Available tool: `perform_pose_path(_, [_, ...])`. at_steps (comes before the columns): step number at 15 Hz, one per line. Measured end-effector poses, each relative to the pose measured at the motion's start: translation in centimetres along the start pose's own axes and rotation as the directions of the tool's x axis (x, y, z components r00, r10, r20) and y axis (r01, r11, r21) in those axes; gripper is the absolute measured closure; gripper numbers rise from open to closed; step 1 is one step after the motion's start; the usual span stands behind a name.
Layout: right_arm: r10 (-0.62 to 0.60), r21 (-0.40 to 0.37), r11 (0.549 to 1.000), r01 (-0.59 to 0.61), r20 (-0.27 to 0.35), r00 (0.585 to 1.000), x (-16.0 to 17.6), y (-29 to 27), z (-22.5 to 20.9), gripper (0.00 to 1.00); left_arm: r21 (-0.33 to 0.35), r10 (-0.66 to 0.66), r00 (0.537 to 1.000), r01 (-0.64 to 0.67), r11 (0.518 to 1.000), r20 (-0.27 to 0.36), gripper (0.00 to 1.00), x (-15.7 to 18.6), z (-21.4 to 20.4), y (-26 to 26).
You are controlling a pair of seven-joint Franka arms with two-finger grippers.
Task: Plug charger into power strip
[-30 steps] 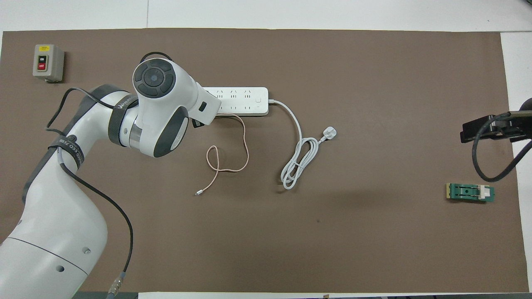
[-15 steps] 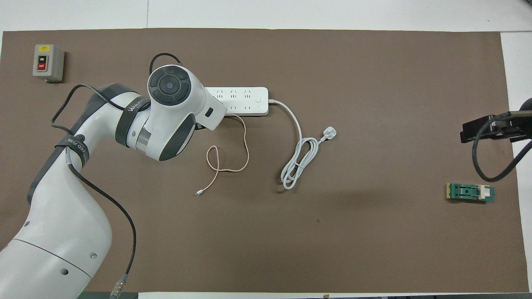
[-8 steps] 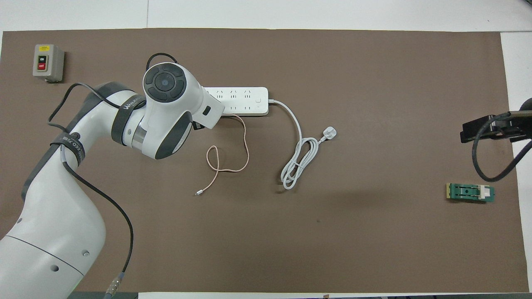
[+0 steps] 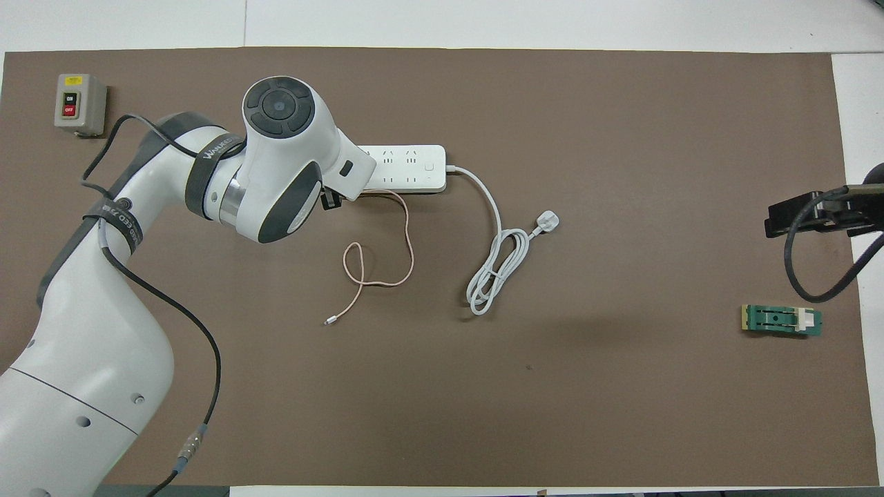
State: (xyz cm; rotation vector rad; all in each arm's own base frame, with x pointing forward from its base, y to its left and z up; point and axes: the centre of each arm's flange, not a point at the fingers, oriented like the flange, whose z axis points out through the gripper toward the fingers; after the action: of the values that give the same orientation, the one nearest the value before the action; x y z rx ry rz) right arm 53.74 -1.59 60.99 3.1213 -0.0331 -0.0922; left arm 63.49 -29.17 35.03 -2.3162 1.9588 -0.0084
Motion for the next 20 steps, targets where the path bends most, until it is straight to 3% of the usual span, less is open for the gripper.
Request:
perform_pose_path(3, [0.0, 0.0, 1.0, 0.0, 0.0, 1.0, 0.0, 0.0, 0.0, 0.0, 0.01, 0.031, 0.999, -0.031, 0.999, 0.032, 0.68, 0.6, 0.0, 0.2])
perform_pose_path(8, [0.0, 0.0, 1.0, 0.0, 0.0, 1.0, 0.0, 0.0, 0.0, 0.0, -0.035, 0.03, 0.997, -0.028, 0.999, 0.065, 0.68, 1.3, -0.1, -0.7])
perform_pose_path(14, [0.0, 0.0, 1.0, 0.0, 0.0, 1.0, 0.0, 0.0, 0.0, 0.0, -0.061, 0.035, 0.999, -0.033, 0.998, 0.036, 0.68, 0.8, 0.0, -1.3])
perform_pose_path(20, [0.0, 0.0, 1.0, 0.0, 0.0, 1.0, 0.0, 0.0, 0.0, 0.0, -0.074, 0.139, 0.99, -0.136, 0.988, 0.033, 0.68, 1.1, 1.0, -1.5])
